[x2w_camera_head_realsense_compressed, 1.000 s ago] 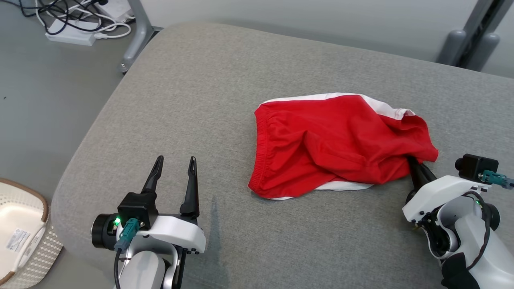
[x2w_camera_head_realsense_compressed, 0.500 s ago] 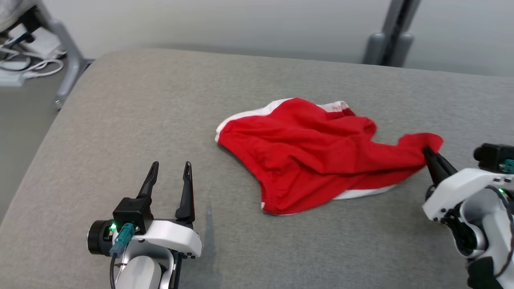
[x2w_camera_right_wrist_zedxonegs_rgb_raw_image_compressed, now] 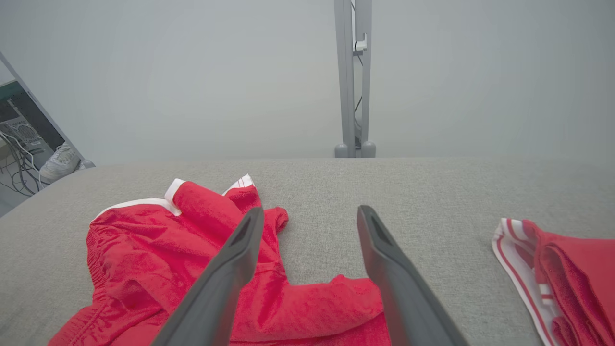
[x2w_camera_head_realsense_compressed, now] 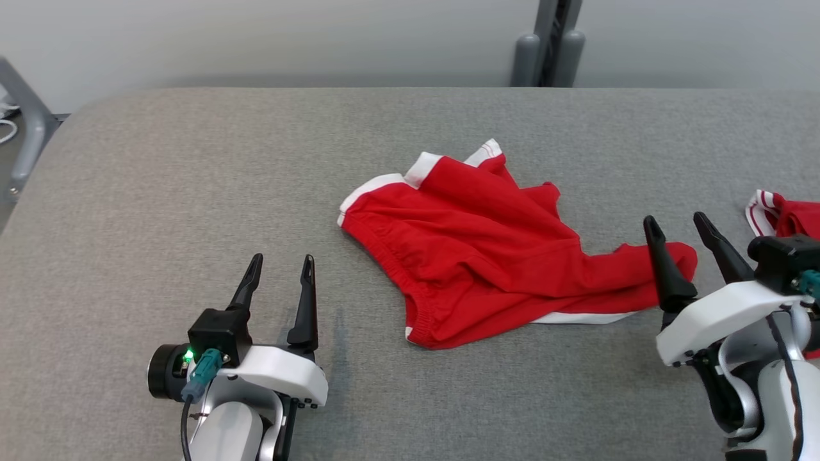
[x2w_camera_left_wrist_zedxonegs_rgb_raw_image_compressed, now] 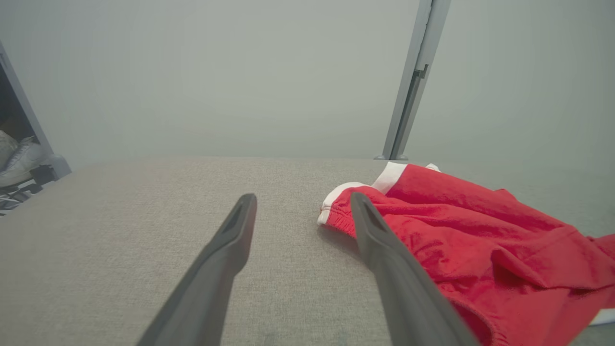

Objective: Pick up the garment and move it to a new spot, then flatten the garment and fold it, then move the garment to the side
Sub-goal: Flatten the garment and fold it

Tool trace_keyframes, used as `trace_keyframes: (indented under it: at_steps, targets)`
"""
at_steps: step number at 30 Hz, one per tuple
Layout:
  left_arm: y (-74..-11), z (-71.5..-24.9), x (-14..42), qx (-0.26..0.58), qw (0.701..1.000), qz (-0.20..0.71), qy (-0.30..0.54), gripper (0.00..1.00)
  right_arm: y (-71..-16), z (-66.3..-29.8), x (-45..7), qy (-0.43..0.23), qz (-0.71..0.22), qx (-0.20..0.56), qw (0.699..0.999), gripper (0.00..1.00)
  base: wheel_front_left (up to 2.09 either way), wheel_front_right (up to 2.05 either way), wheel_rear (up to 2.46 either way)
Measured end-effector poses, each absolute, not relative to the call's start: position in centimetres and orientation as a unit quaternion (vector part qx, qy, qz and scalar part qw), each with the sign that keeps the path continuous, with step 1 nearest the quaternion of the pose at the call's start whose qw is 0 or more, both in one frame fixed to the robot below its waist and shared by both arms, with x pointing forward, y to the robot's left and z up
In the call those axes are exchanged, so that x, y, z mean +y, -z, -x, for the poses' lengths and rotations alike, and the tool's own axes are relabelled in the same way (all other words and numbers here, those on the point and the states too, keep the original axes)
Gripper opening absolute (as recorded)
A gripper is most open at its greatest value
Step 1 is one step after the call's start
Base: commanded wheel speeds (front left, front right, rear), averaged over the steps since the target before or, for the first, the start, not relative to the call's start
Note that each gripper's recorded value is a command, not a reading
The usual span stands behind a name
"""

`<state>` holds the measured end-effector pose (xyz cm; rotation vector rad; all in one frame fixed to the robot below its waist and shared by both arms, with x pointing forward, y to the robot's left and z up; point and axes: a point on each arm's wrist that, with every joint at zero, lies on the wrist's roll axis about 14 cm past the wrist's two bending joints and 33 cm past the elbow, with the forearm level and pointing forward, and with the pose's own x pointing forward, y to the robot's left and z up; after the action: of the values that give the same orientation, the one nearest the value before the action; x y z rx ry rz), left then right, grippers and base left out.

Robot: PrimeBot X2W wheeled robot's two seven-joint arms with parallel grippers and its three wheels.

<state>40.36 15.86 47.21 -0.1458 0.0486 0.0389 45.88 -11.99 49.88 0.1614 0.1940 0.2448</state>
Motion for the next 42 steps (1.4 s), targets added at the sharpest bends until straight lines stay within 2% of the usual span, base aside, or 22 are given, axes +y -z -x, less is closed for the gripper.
trace_keyframes:
  at_steps: [4,11,16,24,25,26,27,37,42]
  targets:
    - [-46.3,-41.3,15.2,0.038,0.996,0.078,-0.009,1.00,-51.3,-45.4,-11.0,-0.143,-0.070,0.050,0.986,1.00,0.00,0.00,0.00]
    - [-44.2,-44.9,13.3,0.078,0.993,0.089,0.025,1.00,-52.2,-44.9,-12.1,-0.136,-0.065,0.004,0.989,1.00,0.00,0.00,0.00]
    - [-42.5,-48.1,12.2,0.119,0.989,0.074,0.050,1.00,-51.6,-44.6,-14.4,-0.104,-0.066,0.000,0.992,1.00,0.00,0.00,0.00]
    - [-37.9,-50.0,11.3,0.213,0.973,0.003,0.091,1.00,-49.3,-43.9,-16.9,-0.067,-0.063,0.024,0.995,1.00,0.00,0.00,0.00]
    - [-37.7,-50.3,11.1,0.215,0.972,0.000,0.098,0.95,-49.2,-43.9,-17.1,-0.063,-0.065,0.023,0.996,1.00,0.00,0.00,0.00]
    - [-37.6,-50.5,11.0,0.216,0.971,-0.003,0.103,0.30,-49.0,-43.9,-17.4,-0.059,-0.065,0.026,0.996,1.00,0.00,0.00,0.00]
    - [-37.6,-50.8,11.0,0.216,0.970,-0.009,0.108,0.00,-48.6,-43.9,-17.5,-0.056,-0.064,0.031,0.996,1.00,0.00,0.00,0.00]
    - [-40.0,-55.7,12.8,0.177,0.976,-0.060,0.113,0.00,-47.5,-44.4,-17.7,-0.048,-0.067,0.036,0.996,1.00,0.00,0.00,0.00]
    - [-40.2,-58.5,14.6,0.196,0.967,-0.118,0.115,0.00,-47.0,-45.1,-17.7,-0.047,-0.067,0.035,0.996,1.00,0.00,0.00,0.00]
